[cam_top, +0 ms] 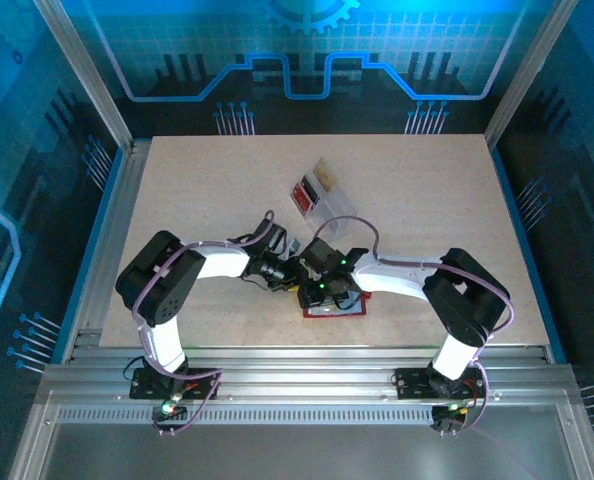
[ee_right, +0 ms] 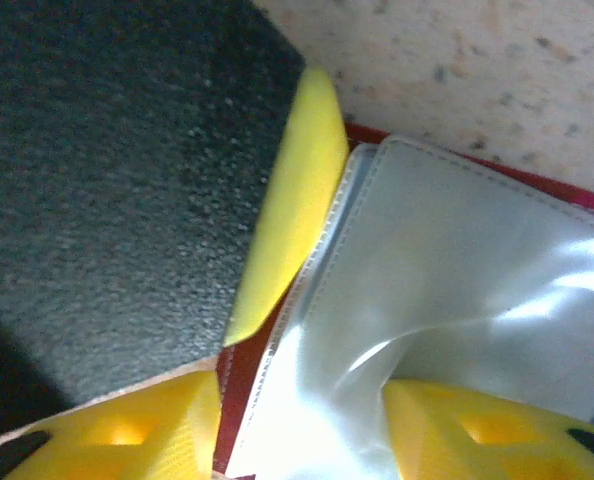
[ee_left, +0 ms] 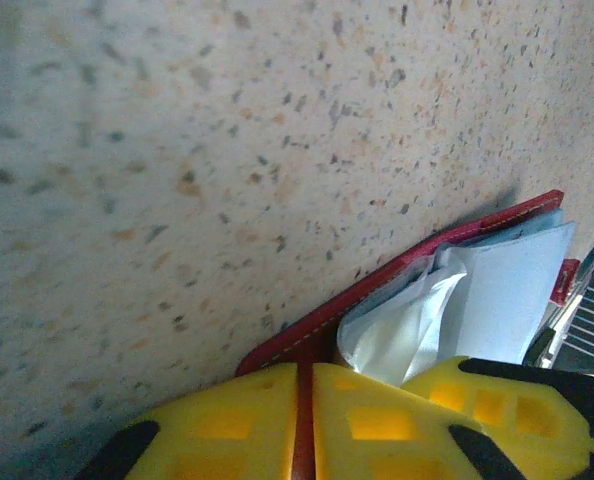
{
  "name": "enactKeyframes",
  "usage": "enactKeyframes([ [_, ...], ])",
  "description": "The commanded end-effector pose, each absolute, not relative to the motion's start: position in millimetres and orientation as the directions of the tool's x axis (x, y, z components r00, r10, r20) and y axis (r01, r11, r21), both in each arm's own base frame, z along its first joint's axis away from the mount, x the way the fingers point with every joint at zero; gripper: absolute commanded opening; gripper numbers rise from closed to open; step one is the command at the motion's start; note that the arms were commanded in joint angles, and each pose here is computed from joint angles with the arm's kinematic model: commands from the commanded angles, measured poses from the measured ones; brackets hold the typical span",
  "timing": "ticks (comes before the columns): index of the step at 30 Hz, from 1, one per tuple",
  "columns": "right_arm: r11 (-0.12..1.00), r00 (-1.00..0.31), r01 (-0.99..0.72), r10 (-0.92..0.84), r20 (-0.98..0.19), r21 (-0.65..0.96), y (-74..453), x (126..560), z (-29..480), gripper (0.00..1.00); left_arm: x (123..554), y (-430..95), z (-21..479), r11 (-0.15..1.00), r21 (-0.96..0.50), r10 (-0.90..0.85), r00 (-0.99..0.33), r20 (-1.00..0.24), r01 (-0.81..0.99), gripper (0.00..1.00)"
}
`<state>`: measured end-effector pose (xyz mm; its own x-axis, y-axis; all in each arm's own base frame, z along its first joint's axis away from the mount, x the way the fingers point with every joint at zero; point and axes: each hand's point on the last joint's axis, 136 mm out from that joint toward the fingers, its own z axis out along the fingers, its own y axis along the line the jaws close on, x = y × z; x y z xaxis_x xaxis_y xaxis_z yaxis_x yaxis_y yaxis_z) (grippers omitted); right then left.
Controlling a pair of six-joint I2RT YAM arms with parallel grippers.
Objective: Put the credit cards into the card holder
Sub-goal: Flip over the card slot in the card holder.
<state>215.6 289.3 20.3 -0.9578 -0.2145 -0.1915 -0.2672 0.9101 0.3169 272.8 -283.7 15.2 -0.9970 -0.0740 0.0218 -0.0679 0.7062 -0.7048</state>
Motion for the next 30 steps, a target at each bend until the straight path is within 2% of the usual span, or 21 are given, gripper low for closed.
enactKeyframes([
  [1,0.861,-0.948,-0.306,-0.235,-0.216,0.407,311.1,219.6,-1.7,0.56,236.8,-250.3,-13.2,0.776,-0.596,-0.123,-0.977,0.175,-0.204,0.16],
  [7,0.844,-0.949,-0.304,-0.228,-0.216,0.443,311.1,220.9,-0.4,0.68,241.8,-245.6,11.2,0.763,-0.617,-0.137,-0.98,0.141,-0.195,0.27],
  [12,0.832,-0.949,-0.308,-0.234,-0.212,0.461,313.1,221.2,-0.4,0.72,246.8,-235.2,21.6,0.771,-0.6,-0.191,-0.976,0.102,-0.213,0.35],
  [17,0.822,-0.949,-0.31,-0.234,-0.213,0.477,315.8,222.0,0.8,0.76,248.8,-227.0,24.2,0.776,-0.591,-0.217,-0.973,0.078,-0.22,0.39],
  [23,0.816,-0.946,-0.318,-0.24,-0.218,0.482,316.8,221.8,2.8,0.78,249.9,-239.7,23.1,0.801,-0.578,-0.148,-0.987,0.063,-0.157,0.4],
  [30,0.81,-0.943,-0.327,-0.247,-0.223,0.487,319.0,221.1,6.2,0.79,253.9,-243.7,9.8,0.893,-0.445,-0.077,-0.997,-0.001,-0.069,0.35],
])
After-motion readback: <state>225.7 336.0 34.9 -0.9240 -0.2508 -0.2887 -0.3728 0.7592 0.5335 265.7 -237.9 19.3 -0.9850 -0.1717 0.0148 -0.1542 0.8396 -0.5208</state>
